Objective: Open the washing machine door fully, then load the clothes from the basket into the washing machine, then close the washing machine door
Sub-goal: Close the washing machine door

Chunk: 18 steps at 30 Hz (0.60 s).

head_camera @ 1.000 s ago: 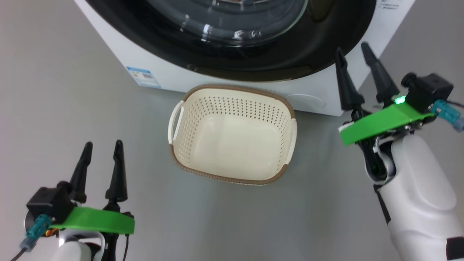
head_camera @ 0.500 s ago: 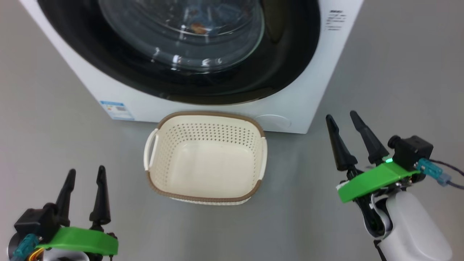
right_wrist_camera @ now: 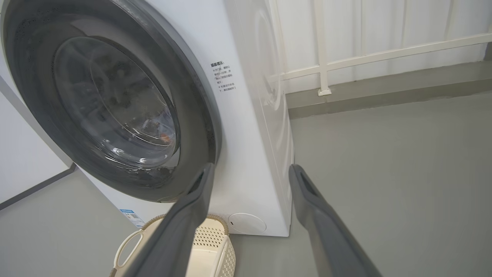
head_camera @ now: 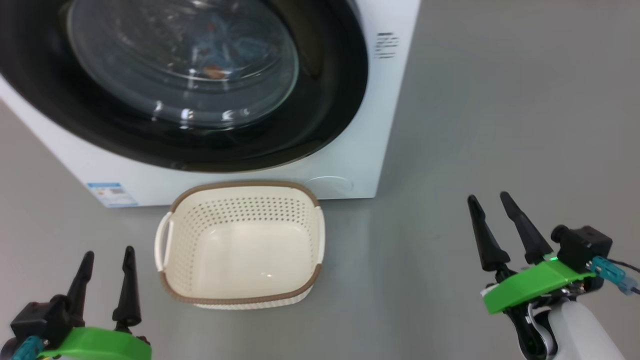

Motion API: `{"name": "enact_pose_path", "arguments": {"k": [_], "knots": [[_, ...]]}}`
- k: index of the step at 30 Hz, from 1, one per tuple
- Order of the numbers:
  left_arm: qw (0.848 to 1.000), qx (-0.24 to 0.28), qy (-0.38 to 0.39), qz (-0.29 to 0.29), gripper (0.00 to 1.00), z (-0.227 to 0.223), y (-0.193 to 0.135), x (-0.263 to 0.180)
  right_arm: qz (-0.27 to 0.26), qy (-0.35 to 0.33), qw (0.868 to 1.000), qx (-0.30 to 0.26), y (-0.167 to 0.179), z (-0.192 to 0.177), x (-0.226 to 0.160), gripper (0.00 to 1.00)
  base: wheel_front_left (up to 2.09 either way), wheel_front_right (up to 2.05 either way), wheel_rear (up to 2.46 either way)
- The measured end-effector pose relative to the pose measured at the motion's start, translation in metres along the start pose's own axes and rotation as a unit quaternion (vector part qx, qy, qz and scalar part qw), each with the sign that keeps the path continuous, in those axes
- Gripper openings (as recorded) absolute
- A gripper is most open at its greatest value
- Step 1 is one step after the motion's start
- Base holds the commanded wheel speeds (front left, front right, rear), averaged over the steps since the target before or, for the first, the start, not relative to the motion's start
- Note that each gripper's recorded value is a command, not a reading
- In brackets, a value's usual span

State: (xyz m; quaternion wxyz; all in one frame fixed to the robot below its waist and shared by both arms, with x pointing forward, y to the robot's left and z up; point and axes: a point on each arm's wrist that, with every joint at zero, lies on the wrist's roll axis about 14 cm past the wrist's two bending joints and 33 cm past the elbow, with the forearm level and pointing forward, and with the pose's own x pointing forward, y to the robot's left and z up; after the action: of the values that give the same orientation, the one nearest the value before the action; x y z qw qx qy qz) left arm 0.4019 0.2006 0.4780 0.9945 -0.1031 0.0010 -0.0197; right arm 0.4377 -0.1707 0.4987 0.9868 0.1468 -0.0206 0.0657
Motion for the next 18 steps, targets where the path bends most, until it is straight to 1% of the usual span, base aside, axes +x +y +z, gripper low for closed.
{"name": "enact_pose_path", "arguments": {"k": [5, 10, 18], "knots": [[1.000, 0.000, 0.002, -0.014, 1.00, -0.002, -0.010, 0.003, -0.034, -0.004, 0.999, -0.003, -0.022, 0.005, -0.018, 1.00, 0.00, 0.00, 0.00], [1.000, 0.001, -0.002, -0.019, 1.00, 0.000, -0.013, 0.007, -0.058, -0.008, 0.998, -0.005, -0.037, 0.009, -0.031, 1.00, 0.00, 0.00, 0.00], [1.000, 0.008, 0.004, -0.030, 1.00, -0.003, -0.018, 0.006, -0.077, -0.012, 0.997, -0.006, -0.048, 0.013, -0.043, 1.00, 0.00, 0.00, 0.00]]}}
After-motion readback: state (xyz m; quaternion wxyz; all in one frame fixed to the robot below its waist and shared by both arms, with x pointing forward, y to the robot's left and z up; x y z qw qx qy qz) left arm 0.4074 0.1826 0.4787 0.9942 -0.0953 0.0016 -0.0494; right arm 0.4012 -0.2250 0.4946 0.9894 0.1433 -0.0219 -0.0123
